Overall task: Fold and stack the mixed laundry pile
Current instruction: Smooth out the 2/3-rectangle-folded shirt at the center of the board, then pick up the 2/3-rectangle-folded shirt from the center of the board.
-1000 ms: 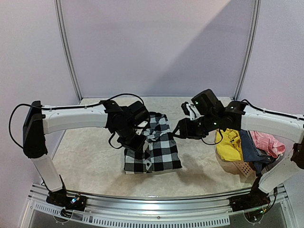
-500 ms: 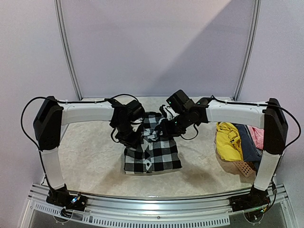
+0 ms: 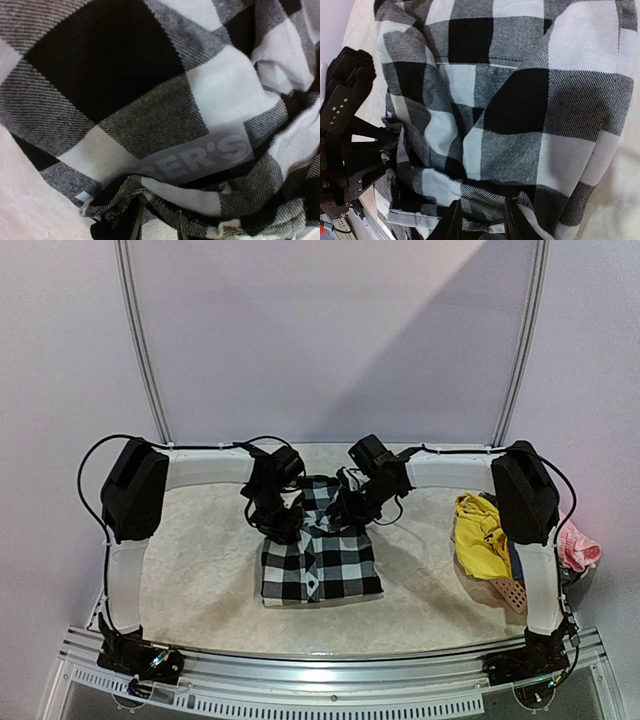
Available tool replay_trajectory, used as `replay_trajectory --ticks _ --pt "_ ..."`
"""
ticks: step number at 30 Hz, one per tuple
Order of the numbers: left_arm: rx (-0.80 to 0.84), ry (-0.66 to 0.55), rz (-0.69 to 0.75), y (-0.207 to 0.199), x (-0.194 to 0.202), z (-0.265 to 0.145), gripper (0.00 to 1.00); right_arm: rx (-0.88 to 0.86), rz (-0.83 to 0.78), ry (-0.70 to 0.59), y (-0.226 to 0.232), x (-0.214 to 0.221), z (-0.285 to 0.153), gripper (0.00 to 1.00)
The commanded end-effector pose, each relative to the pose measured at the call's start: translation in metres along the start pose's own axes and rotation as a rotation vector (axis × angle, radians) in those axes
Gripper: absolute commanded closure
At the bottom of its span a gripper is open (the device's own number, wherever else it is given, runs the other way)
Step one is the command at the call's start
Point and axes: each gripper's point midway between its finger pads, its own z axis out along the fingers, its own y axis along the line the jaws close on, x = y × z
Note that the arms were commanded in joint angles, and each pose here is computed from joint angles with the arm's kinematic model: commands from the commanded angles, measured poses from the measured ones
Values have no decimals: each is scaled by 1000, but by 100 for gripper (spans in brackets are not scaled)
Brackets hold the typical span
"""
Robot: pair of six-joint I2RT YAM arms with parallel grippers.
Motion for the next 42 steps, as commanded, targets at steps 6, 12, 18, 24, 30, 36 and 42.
replay_trajectory --ticks 6,12,18,24,30,36,42 --pt "12 61 -6 15 4 19 76 -67 80 56 -18 -6 33 71" --pt "7 25 -10 16 -1 3 76 -75 65 55 -10 -14 25 71" --pt "10 -47 -25 16 2 -31 75 -96 28 -21 14 -31 -17 69" --pt "-21 -139 -30 22 11 -79 71 -93 -28 -108 43 -39 -71 63" --pt "-36 -202 -49 26 34 -115 69 -57 -32 -150 51 -19 -105 55" --pt "-52 -243 -38 22 66 -131 65 -28 -5 -183 46 15 -130 46" --pt "-119 -298 108 -6 83 -149 61 33 73 -190 23 52 -141 39"
